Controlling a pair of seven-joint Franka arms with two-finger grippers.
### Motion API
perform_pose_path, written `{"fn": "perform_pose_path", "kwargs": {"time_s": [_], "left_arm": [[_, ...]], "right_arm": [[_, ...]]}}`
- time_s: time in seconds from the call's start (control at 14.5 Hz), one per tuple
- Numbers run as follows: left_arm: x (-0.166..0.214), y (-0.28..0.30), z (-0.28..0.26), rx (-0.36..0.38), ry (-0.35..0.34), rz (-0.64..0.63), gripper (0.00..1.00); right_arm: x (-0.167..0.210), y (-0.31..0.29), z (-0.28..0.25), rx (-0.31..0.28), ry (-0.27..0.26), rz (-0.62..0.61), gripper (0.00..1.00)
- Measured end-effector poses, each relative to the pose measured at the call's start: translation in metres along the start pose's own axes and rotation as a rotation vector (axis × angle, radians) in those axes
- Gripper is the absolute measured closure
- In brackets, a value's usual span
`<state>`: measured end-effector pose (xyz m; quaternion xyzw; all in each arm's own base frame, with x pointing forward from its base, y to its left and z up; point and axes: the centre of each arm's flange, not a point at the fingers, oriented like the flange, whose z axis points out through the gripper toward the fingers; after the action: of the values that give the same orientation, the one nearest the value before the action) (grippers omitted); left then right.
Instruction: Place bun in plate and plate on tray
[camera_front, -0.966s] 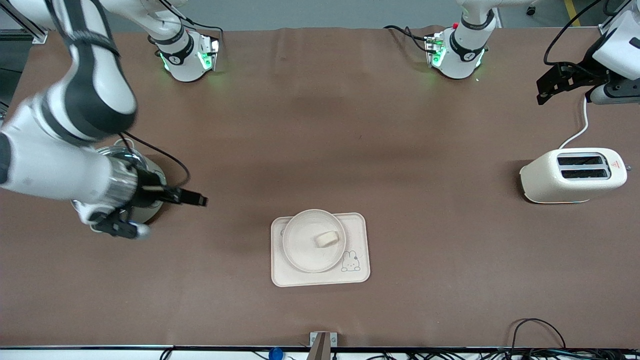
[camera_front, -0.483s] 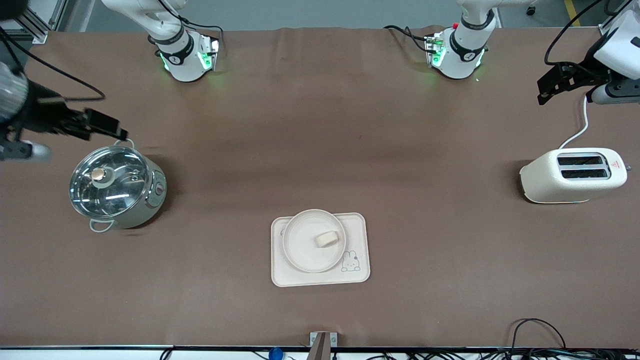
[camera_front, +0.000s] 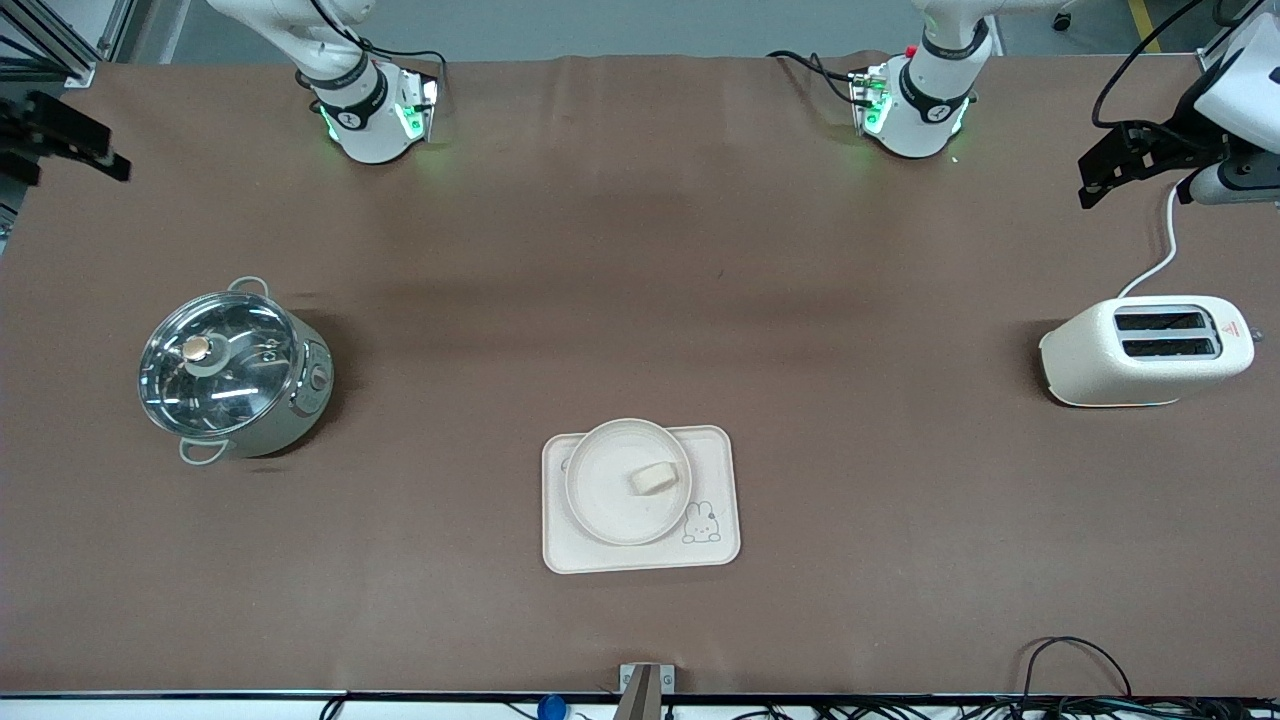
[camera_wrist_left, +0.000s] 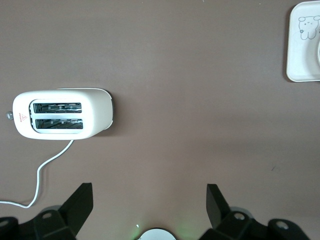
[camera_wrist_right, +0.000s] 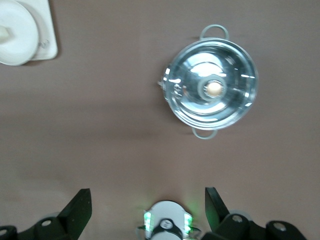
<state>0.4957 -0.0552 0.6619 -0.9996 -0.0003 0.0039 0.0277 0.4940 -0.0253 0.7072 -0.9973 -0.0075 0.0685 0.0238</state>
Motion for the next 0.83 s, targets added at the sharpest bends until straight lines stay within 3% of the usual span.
{"fn": "perform_pose_path", "kwargs": {"time_s": [0.28,0.34,0.83], "left_arm": [[0.0,0.0,-0.0002,0.0,0.0,0.0,0.0],[0.0,0.0,-0.0002,0.0,0.0,0.0,0.0],[0.0005,-0.0001,0.0005,0.0,-0.001,0.0,0.0]], "right_arm": [[-0.0165,0.0143,-0.0064,-0.037,-0.006,-0.026,0.04],[-0.0158,0.0152,-0.0045,-0.037,-0.011,-0.028,0.12],[-0.0143,0.0082,-0.0028,-0.039,-0.014,-0.05,0.9]]}}
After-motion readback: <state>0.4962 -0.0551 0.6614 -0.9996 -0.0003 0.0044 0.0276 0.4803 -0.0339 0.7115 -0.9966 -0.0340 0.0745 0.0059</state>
